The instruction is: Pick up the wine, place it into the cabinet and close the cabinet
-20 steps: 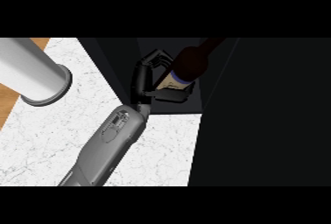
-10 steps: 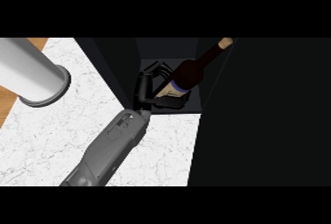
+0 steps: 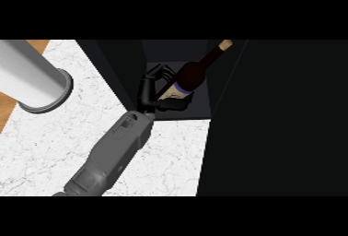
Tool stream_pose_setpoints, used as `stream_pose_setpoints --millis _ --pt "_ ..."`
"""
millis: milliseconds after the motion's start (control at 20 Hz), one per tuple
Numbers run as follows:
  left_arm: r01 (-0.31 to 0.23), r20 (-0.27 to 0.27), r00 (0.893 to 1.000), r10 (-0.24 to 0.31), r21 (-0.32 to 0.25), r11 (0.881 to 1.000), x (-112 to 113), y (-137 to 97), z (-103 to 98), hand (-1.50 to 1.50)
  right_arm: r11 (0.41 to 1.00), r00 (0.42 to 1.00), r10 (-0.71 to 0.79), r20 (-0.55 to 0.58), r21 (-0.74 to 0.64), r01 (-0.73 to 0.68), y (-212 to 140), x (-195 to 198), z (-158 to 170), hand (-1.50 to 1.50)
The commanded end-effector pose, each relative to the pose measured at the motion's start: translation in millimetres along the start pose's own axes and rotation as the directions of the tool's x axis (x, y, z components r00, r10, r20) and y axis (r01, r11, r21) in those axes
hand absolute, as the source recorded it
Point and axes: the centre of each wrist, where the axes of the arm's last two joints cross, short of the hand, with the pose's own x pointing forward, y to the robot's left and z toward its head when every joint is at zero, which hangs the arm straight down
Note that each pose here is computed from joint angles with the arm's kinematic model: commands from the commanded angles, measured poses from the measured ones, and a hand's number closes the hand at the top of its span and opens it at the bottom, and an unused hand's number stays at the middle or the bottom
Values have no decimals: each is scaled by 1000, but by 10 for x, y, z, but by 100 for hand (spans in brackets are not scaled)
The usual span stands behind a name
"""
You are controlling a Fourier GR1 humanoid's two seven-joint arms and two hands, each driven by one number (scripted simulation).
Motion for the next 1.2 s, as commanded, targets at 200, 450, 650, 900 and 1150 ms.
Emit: stream_pose_setpoints --millis 200,450,650,900,1150 --pt "-76 5 997 75 77 994 9 53 -168 150 998 999 -44 13 34 44 29 34 88 -150" --pt "-81 -29 996 84 102 992 -137 200 -206 150 998 999 -45 26 41 44 -17 151 136 -150" --pt "-91 -48 994 96 110 990 -90 180 -291 150 997 999 -40 32 65 38 -17 71 28 -150" --pt "-22 -31 999 26 141 990 -61 176 -349 150 997 998 -46 32 71 44 49 56 140 -150" --pt "132 -52 991 -126 152 979 -140 327 -348 150 996 998 -43 46 76 39 64 57 152 -150"
